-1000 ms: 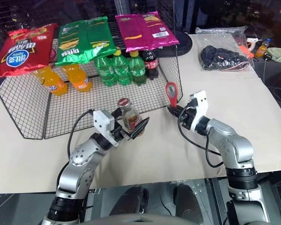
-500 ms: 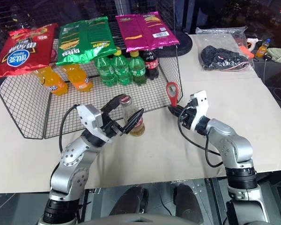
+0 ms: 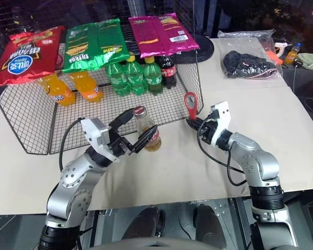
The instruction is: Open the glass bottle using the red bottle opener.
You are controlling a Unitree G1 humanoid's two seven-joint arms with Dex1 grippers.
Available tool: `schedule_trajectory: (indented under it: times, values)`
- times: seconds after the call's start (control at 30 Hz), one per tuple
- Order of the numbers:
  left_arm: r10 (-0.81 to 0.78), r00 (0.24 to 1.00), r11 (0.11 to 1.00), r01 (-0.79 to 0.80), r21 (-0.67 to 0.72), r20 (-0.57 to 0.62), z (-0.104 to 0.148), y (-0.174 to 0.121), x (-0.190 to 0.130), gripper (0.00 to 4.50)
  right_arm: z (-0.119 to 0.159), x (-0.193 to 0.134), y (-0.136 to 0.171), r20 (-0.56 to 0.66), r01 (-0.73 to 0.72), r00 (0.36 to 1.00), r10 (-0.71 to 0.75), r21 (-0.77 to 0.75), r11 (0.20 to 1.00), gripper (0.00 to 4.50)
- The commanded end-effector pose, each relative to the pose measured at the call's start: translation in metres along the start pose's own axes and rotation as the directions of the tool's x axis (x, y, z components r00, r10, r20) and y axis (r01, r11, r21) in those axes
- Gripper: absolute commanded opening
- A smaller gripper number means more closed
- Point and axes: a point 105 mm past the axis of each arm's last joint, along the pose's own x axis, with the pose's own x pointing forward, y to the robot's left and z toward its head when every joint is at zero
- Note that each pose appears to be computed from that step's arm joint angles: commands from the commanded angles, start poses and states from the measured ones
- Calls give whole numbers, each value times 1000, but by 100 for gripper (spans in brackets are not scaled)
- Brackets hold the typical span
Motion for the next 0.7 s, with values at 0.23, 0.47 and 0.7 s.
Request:
schedule_trajectory:
  times: [0.23, 0.47, 0.7]
  values:
    - [-24, 999, 1000, 24, 18, 43, 12, -4, 0, 447, 12, 2, 7, 40, -31, 999, 32, -35, 999, 0]
    - [-22, 999, 1000, 22, 20, 46, 12, -4, 1, 190, 12, 2, 8, 41, -30, 999, 32, -34, 999, 0]
    - [-28, 998, 999, 27, 17, 57, 13, -5, 2, 114, 13, 3, 8, 43, -32, 999, 34, -35, 999, 0]
